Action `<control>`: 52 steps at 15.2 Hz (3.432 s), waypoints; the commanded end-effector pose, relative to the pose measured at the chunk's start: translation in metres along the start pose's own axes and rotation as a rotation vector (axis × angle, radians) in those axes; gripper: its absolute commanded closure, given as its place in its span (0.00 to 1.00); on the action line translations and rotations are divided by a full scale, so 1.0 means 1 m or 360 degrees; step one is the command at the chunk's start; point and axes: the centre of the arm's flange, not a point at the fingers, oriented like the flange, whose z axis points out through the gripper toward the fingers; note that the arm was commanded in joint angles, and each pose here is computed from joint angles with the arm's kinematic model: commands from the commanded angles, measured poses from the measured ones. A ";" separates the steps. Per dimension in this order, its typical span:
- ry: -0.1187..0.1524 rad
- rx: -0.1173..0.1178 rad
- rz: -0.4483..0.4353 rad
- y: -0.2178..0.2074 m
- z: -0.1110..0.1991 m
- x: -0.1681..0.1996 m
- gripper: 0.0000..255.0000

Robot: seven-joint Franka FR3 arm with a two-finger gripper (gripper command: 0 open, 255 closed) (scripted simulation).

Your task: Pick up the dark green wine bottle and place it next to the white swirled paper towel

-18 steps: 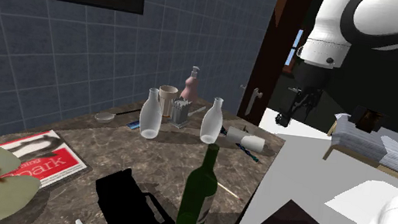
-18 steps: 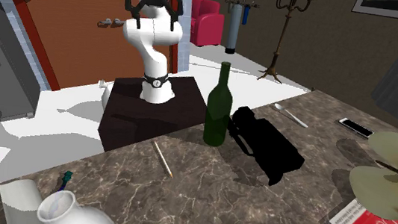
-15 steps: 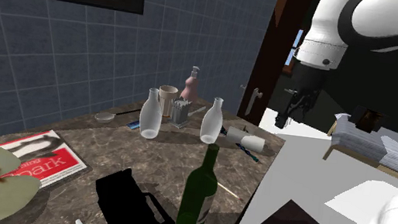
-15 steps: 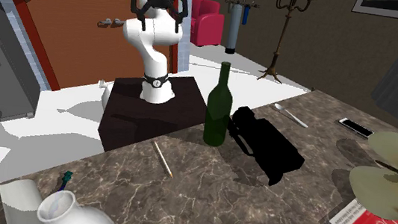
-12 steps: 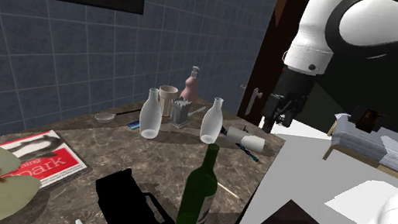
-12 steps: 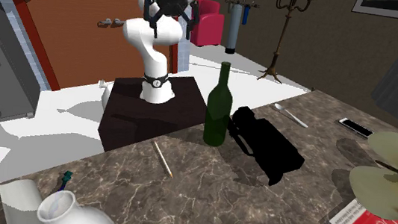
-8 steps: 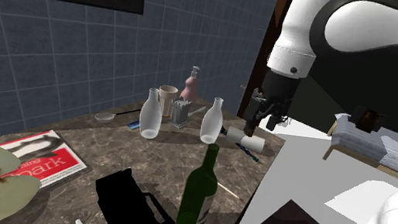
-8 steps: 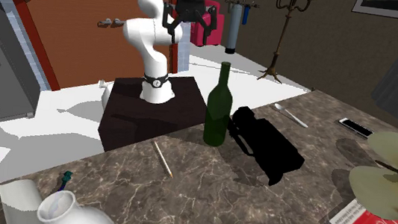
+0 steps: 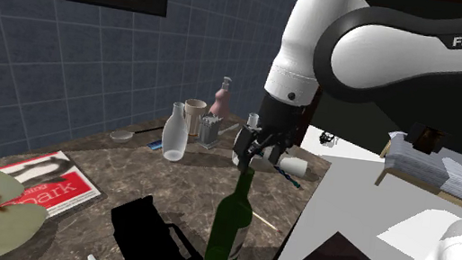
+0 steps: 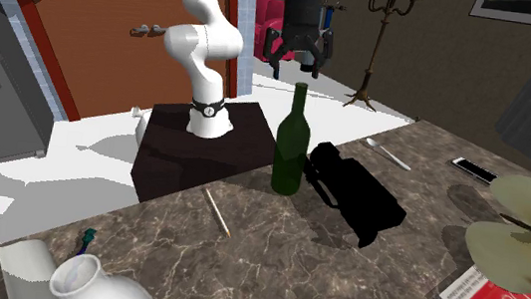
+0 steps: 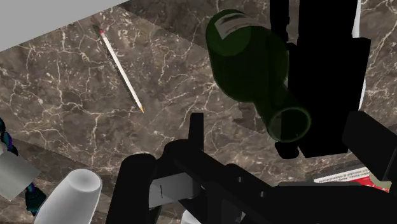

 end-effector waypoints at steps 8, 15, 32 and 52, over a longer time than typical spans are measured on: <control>0.0013 0.0010 -0.0001 -0.012 0.044 0.004 0.00; 0.0013 0.0010 -0.0001 -0.012 0.044 0.004 0.00; 0.0013 0.0010 -0.0001 -0.013 0.013 0.006 1.00; 0.0013 0.0010 -0.0001 -0.017 -0.093 0.011 1.00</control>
